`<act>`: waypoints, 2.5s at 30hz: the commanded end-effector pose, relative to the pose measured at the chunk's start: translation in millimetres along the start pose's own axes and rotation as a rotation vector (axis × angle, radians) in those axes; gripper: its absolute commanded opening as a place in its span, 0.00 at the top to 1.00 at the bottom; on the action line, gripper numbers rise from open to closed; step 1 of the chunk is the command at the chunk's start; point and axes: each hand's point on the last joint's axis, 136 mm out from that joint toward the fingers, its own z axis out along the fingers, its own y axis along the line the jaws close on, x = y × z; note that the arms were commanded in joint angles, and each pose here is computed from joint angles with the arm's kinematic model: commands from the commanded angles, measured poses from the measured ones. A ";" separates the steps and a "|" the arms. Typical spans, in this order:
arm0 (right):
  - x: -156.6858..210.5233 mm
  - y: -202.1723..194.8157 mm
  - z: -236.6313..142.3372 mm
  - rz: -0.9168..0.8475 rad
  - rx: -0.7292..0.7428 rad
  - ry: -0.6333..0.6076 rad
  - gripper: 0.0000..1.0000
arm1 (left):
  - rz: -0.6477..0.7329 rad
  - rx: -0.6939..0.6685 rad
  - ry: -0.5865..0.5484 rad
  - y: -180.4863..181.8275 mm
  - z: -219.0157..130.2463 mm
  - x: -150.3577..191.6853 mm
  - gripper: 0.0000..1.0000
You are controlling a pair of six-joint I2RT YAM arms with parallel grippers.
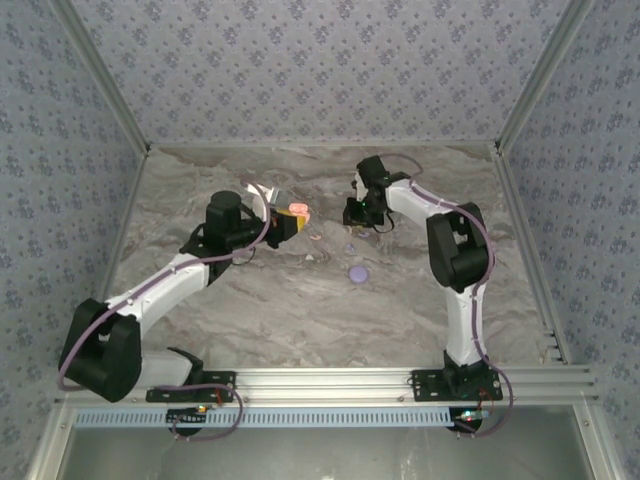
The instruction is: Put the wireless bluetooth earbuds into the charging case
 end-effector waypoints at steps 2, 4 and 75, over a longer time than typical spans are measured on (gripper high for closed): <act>-14.7 23.8 -21.8 0.029 -0.139 -0.084 0.76 | -0.038 -0.031 -0.050 12.9 6.8 -5.1 0.90; -15.3 25.4 -26.7 0.038 -0.159 -0.099 0.76 | -0.058 -0.033 -0.048 18.4 11.3 1.8 0.90; 5.4 153.4 -135.7 -0.175 -0.450 -0.316 0.75 | 0.046 0.113 -0.196 -9.4 42.7 -3.4 0.90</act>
